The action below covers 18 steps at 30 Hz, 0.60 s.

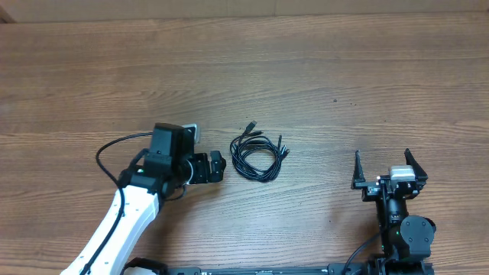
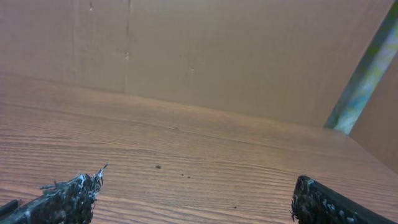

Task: Untangle cables
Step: 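Lower the left gripper onto the cable bundle, close, and lift it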

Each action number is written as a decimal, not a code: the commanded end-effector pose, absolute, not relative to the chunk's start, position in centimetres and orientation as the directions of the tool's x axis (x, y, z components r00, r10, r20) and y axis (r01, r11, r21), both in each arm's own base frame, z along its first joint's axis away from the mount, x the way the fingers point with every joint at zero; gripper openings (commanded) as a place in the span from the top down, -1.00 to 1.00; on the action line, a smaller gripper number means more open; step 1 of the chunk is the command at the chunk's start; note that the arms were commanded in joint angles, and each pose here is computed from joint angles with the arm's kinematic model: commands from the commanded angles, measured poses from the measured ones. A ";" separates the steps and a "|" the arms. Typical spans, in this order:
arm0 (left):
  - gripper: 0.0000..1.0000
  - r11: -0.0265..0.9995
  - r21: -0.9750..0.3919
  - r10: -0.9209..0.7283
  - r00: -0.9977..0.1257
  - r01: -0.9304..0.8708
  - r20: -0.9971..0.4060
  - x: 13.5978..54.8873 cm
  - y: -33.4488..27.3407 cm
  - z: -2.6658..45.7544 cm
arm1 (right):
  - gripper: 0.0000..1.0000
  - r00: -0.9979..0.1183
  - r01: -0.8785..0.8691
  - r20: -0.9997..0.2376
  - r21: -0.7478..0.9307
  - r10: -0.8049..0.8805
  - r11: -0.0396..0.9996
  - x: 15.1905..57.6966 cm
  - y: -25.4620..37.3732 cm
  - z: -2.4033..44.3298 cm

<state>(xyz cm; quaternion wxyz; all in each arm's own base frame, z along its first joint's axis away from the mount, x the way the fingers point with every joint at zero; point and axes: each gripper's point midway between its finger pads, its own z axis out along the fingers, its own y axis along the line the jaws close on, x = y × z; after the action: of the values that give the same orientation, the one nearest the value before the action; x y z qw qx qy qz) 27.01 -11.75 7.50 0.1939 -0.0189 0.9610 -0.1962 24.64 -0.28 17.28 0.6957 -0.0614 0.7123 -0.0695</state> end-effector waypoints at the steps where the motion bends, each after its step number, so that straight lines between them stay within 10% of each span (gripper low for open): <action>1: -1.00 0.933 -0.359 -0.143 -0.921 -0.003 -0.363 28.0 -12.2 7.0 | -1.00 -0.025 0.022 -0.982 -0.185 -0.185 0.982 24.6 -0.5 17.0; 18: -1.00 0.963 -0.270 -0.095 -0.944 -0.006 -0.316 34.2 -15.6 8.0 | -1.00 -0.025 0.022 -0.982 -0.185 -0.185 0.982 24.6 -0.5 17.0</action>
<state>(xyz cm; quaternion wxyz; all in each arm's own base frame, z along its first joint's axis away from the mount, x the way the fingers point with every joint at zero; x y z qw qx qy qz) 32.80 -14.93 6.66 0.1506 -0.0262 0.9780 -0.1417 24.64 -0.29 17.28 0.6957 -0.0614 0.7123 -0.0698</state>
